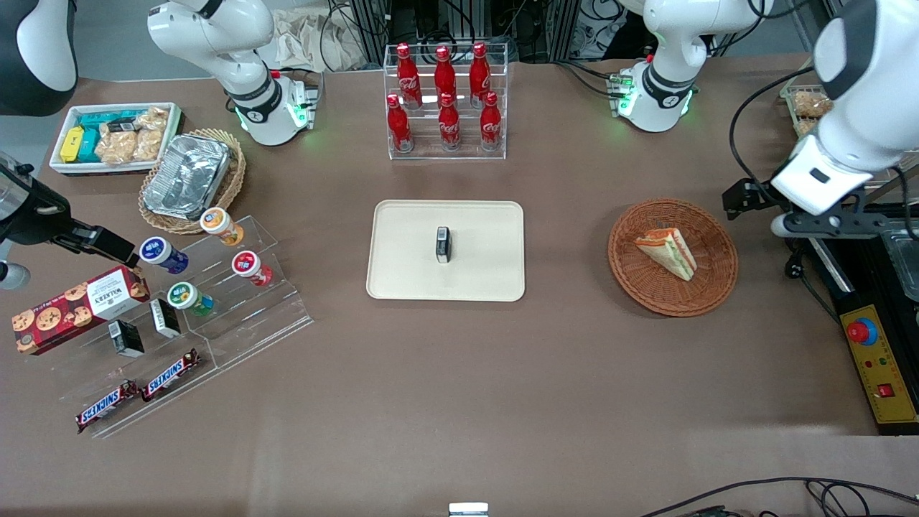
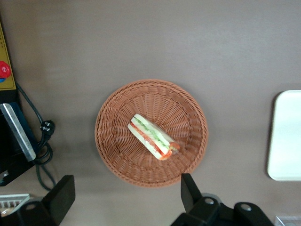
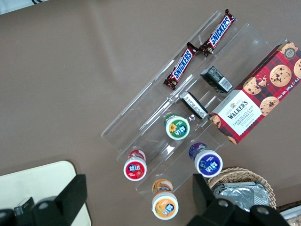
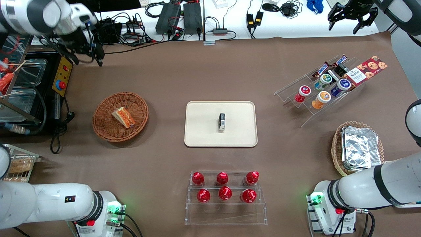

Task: Place sandwich from basket to tray
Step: 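Lower the open left gripper over the sandwich in the wicker basket, then close the left gripper on the wrapped sandwich's end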

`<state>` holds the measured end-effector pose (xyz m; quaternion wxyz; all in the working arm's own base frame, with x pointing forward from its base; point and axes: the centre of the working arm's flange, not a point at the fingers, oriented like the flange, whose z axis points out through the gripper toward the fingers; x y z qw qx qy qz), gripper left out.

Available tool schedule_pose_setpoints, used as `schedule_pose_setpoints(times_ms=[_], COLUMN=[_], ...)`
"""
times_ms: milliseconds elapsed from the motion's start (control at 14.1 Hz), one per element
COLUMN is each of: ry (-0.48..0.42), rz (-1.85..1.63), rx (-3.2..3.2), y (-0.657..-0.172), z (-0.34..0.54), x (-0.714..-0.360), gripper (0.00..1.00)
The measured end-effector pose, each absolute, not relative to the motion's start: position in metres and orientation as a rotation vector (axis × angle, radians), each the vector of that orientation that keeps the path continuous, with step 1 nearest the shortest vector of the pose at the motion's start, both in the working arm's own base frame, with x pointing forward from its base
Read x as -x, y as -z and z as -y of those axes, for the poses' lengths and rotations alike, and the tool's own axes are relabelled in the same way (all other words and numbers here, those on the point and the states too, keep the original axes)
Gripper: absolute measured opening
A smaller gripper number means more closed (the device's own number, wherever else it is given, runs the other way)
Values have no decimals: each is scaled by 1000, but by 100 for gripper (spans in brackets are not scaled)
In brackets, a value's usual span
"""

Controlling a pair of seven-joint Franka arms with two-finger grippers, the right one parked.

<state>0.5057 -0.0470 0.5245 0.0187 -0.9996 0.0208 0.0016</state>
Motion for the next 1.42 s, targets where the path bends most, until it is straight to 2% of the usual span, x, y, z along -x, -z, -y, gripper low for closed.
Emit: schedule_pose_setpoints(times_ms=[142,354,850,1416], ry=[60,31,119,92], rz=[63,369,690,959], rx=[3098,3061,3020,2970], y=[-489,-448,-367,-296], z=[43,40,39,64], x=[-477,-450,-429,-435], gripper=[100,100,100,100])
